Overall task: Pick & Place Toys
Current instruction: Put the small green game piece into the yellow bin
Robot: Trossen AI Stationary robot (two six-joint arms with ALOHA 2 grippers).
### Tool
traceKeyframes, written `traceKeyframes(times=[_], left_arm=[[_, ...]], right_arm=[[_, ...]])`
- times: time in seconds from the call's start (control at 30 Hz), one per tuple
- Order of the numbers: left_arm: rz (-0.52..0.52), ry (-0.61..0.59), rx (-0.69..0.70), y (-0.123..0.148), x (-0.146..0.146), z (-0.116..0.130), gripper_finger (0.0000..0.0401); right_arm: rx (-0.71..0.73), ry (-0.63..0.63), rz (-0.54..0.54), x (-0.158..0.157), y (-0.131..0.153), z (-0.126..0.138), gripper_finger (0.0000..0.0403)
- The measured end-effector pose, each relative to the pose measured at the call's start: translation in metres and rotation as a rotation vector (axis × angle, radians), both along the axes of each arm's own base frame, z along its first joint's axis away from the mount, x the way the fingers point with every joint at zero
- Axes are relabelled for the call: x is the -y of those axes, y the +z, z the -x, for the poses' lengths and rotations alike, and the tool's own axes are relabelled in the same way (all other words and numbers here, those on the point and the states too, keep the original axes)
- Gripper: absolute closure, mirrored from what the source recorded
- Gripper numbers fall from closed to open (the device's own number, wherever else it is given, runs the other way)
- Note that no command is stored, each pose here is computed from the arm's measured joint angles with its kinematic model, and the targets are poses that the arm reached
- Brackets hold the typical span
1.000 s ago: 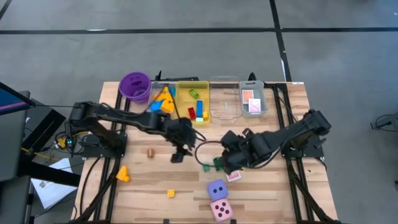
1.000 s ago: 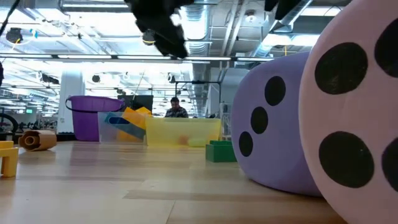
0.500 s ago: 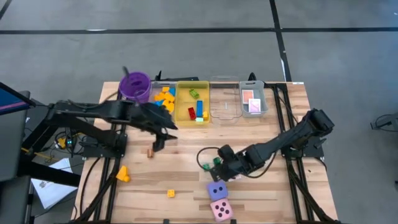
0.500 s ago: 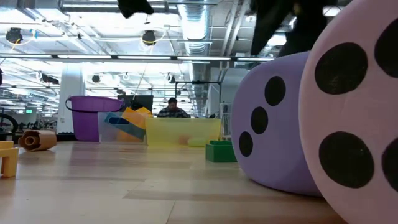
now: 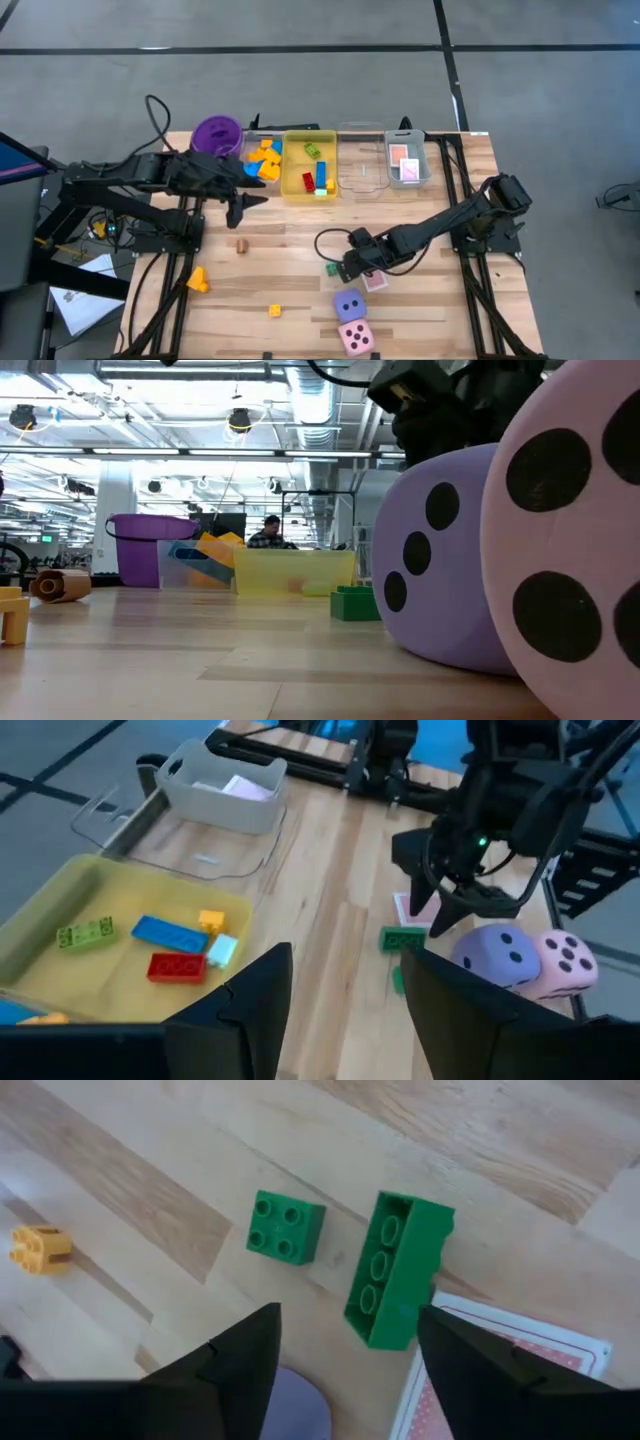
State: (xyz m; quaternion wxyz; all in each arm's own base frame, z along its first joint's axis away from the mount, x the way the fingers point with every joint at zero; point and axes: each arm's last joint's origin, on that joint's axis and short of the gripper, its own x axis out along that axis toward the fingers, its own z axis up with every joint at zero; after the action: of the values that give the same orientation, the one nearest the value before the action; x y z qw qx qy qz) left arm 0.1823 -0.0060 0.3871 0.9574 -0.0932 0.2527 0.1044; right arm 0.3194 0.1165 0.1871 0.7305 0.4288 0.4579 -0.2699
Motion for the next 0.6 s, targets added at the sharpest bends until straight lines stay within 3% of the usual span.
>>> traceKeyframes(times=[0.17,0.43,0.6], left_arm=[[0.046,0.028,-0.002,-0.001,0.000,-0.002,0.0219],[0.059,0.041,-0.037,-0.009,0.001,-0.015,0.0219],[0.066,0.047,-0.062,-0.012,0.001,-0.019,0.0219]], right_arm=[[-0.022,0.013,0.015,0.006,-0.001,0.000,0.0154],[-0.030,0.038,0.051,0.024,-0.002,-0.005,0.0152],[-0.030,0.033,-0.023,0.036,-0.022,-0.001,0.0152]])
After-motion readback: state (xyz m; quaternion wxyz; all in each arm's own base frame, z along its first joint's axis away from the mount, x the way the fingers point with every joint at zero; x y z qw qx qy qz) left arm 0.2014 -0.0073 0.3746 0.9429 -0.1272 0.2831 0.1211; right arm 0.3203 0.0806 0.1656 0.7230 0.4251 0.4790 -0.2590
